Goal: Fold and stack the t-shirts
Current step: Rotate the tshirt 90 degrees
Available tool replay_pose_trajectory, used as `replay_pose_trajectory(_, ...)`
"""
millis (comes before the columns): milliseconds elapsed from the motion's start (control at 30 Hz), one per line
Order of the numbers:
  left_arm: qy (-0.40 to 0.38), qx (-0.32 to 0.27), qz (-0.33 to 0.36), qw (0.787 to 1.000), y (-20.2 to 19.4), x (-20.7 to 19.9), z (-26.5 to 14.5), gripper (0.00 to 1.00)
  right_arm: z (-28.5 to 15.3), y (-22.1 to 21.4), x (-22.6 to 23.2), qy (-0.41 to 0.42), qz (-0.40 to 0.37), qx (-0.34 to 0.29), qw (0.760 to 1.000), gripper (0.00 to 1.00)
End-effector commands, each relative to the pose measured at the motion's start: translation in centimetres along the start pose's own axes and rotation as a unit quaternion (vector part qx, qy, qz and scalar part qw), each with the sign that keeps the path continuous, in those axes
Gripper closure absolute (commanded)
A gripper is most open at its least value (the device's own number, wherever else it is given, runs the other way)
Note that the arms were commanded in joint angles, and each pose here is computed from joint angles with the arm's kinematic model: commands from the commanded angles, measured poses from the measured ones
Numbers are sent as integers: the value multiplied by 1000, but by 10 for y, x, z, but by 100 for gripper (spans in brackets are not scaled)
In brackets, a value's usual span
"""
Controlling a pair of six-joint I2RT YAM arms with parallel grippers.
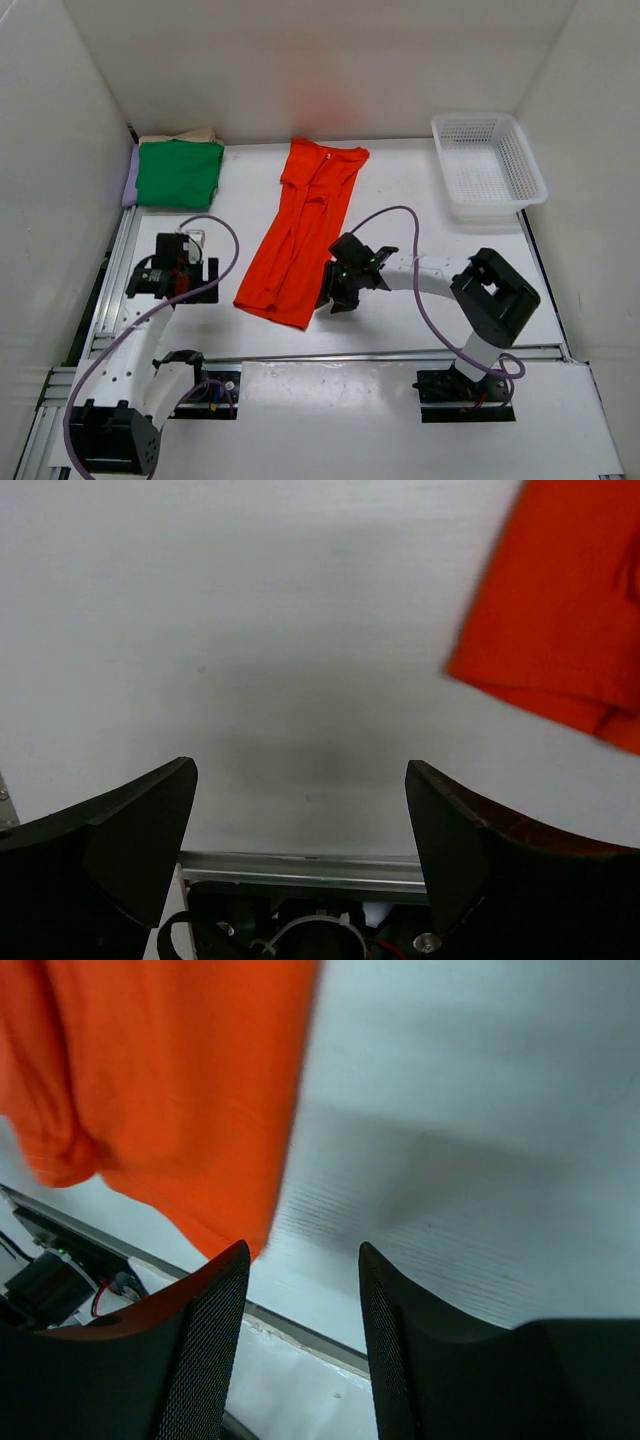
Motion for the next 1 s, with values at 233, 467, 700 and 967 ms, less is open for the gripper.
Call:
replay_pose_trajectory(233, 39, -165, 22, 985, 6, 0, -33, 0, 31, -18, 25, 32, 45, 53, 997, 52)
replay_pose_trajectory(467, -119, -74, 52, 989, 9, -29, -38, 35, 37, -28, 11, 27, 67, 94, 993, 97)
replay_pose_trajectory(700, -160, -67, 110, 979, 12, -53, -35, 39, -13, -28, -42, 34, 84, 45, 995, 100)
replay_pose_trajectory(967, -206, -116, 237, 942, 26, -115, -46, 19, -34, -58, -91, -10, 13, 85, 996, 92)
Point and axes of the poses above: each gripper's point midway between its finger pads, its own z axis out along the fingers, its own x axis along the line the jaws close on, y = z × x, the point moved 9 cm from there along -z, back along the fingers, and after that the axes turned 3 degrees about -z, right-handed, at the moved point
